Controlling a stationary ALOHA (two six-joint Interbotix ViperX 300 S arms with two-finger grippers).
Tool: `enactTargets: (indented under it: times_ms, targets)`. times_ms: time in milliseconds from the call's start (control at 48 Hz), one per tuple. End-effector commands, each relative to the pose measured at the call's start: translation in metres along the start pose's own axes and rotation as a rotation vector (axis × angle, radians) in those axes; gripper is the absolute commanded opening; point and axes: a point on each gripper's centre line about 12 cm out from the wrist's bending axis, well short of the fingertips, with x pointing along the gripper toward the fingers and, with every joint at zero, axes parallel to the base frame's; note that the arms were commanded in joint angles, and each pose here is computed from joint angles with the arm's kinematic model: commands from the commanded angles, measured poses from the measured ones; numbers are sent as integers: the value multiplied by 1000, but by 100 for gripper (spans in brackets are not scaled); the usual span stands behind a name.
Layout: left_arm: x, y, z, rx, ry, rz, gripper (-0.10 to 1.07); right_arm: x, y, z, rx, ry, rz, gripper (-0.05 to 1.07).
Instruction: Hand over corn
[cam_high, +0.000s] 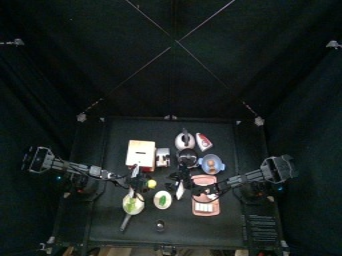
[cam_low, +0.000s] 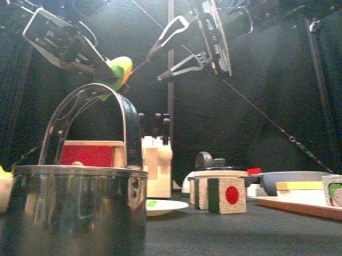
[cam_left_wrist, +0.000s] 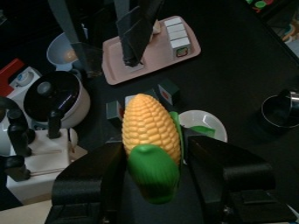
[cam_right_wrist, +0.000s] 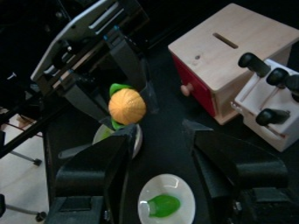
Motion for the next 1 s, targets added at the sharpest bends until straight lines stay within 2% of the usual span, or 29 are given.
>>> enactTargets:
  times_ms: [0,208,562,812,979]
  targets:
    - [1,2,11,-2,-24,5,77,3,10,16,5,-34,31,85]
    - [1,2,12,-2,-26,5,77,13,20,17,0,-26,55,86]
    - [2,2,12,0,-24,5,77,33,26,17,-8,-24,55,95]
    - [2,2,12,0,-23,4,77,49,21,15,2,4,54,95]
    - [2,2,11,0,-21,4,77,53,18,15,9,28,67,94]
